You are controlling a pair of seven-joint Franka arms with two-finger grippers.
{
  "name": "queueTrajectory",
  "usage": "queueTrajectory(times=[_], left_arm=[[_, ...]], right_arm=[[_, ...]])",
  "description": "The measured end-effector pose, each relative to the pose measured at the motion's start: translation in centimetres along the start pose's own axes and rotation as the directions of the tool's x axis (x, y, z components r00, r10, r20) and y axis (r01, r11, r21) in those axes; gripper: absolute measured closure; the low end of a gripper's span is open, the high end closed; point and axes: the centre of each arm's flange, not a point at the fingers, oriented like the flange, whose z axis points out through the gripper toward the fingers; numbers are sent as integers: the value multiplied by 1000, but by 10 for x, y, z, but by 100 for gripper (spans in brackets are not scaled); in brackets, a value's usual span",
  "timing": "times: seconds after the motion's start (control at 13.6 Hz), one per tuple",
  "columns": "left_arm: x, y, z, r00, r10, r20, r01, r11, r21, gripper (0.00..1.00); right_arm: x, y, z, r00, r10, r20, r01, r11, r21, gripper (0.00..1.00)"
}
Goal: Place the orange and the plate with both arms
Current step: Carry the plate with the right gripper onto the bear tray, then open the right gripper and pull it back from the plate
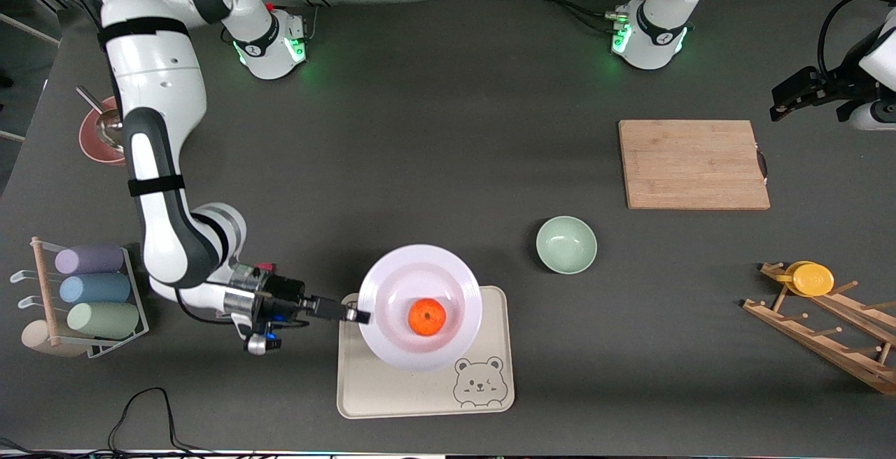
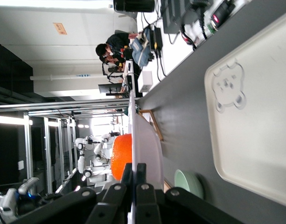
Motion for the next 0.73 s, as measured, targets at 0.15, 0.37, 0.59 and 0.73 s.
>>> queueTrajectory(times=[0.15, 0.37, 0.59, 0.73], left_arm=[[1, 0, -1, 1000, -2, -8, 2, 1000, 0, 0], [1, 0, -1, 1000, -2, -13, 2, 1000, 0, 0], [2, 0, -2, 1000, -4, -20, 4, 1000, -3, 0], [4, 0, -4, 999, -3, -35, 3, 1000, -2, 0]], right_arm=[[27, -2, 8, 1000, -18, -24, 18, 1000, 0, 96], [39, 23, 16, 998, -25, -53, 24, 999, -24, 96], [37, 67, 23, 998, -41, -41, 39, 998, -54, 96], [32, 102, 28, 998, -59, -33, 56, 996, -68, 96]])
